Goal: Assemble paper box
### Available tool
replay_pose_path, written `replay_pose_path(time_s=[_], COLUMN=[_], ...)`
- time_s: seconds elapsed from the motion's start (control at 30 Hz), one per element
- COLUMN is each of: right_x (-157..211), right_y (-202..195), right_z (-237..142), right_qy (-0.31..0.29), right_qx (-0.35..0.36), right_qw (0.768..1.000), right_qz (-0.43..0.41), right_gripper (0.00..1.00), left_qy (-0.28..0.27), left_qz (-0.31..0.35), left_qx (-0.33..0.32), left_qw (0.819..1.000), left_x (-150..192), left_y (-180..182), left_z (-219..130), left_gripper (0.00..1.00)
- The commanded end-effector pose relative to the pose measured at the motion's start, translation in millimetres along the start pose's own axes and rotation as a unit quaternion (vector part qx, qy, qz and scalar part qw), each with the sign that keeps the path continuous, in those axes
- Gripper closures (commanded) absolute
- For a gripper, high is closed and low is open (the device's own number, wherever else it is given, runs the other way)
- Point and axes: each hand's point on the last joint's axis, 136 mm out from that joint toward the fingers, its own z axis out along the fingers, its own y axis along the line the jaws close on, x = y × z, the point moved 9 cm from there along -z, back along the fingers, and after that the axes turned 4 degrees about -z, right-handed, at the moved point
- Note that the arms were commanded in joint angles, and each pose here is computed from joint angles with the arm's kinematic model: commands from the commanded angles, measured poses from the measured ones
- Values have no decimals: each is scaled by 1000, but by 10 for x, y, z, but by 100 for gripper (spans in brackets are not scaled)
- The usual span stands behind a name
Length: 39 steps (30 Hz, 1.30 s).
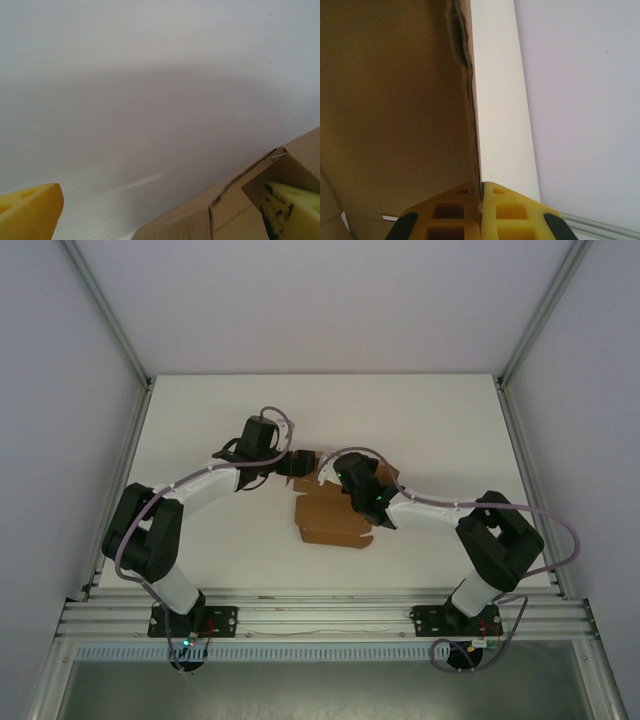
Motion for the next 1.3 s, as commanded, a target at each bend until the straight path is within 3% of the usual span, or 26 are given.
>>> replay_pose_path(time_s=[0.0, 0.17, 0.37, 0.73, 0.9, 1.1, 1.27], right_x=[-124, -101, 12, 134, 146, 175, 167], right_y=[-146, -165, -187, -190, -192, -172, -156], right_z=[-148, -269, -282, -332, -361, -352, -344], right_qy=[-65, -98, -81, -73, -78, -66, -70], right_qx=[2, -11, -6, -27, -33, -43, -49], right_qw=[996, 991, 991, 990, 988, 990, 989], right_qz=[59, 94, 103, 118, 125, 118, 124], right_gripper=[100, 100, 100, 100, 100, 100, 100], left_qy=[-36, -74, -91, -76, -56, -64, -53], left_qz=[9, -5, -13, -65, -56, -46, -39], left_qx=[26, 43, 26, -63, -78, -161, -95], left_qw=[999, 996, 995, 993, 994, 984, 993], left_x=[-88, -62, 37, 250, 318, 299, 332], left_y=[-173, -186, -56, 469, 530, 629, 531], left_z=[-17, -128, -371, -507, -443, -584, -552], left_gripper=[0, 0, 0, 0, 0, 0, 0])
